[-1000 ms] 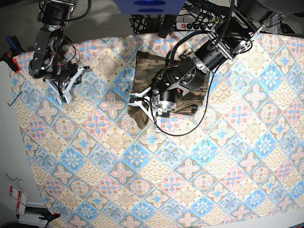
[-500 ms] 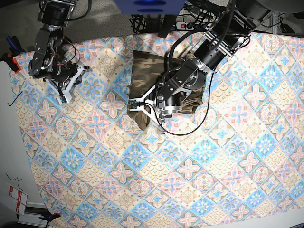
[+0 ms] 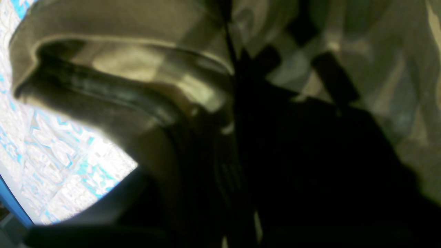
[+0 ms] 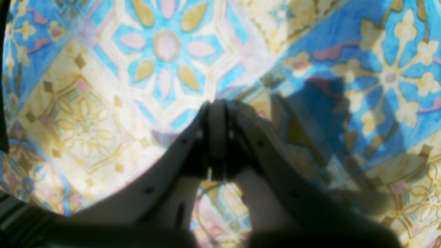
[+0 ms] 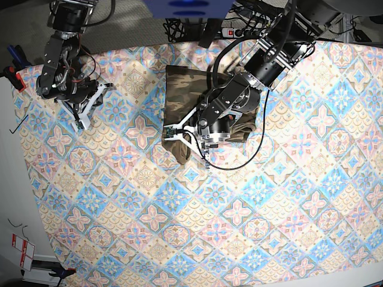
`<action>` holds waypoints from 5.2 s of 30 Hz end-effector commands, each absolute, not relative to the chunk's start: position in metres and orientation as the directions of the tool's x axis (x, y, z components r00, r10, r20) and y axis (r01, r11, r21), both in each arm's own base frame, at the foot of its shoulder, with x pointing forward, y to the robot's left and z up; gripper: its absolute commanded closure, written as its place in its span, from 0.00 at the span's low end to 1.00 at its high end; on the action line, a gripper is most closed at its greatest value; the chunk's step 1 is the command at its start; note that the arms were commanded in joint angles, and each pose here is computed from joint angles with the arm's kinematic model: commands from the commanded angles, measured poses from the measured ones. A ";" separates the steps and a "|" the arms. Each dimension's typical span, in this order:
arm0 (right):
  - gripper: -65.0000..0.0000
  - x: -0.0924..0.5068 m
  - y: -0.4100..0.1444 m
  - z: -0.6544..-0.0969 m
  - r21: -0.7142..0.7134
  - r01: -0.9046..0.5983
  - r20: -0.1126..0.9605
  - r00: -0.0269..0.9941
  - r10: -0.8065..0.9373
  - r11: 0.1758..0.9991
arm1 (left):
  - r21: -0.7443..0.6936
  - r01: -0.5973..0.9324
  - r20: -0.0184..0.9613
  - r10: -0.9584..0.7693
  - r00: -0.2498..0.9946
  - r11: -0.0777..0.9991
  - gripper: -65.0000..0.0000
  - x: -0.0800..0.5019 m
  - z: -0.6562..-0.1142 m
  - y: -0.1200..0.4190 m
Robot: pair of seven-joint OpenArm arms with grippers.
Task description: Fold the T-shirt properly
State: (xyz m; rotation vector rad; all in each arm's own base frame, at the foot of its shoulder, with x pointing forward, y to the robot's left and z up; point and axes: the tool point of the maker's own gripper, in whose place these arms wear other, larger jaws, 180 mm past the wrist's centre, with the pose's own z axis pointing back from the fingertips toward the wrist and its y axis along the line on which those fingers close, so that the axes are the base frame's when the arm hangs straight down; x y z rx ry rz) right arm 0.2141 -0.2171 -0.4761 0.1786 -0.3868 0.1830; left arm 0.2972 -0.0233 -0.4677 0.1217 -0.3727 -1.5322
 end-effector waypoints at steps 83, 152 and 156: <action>1.00 0.216 -0.209 -0.474 0.127 -0.268 0.393 0.898 0.199 0.955 | 0.277 0.922 0.201 -0.954 0.221 0.271 1.00 0.151 -0.453 0.073; 1.00 0.164 -0.088 -0.433 0.039 -0.763 0.333 0.619 0.712 0.645 | 0.162 0.577 0.184 -0.599 0.780 0.801 1.00 0.019 -0.439 0.244; 1.00 0.140 -0.135 -0.443 0.043 -0.653 0.255 0.739 0.623 0.756 | 0.086 0.580 0.174 -0.585 0.792 0.810 1.00 -0.005 -0.442 0.231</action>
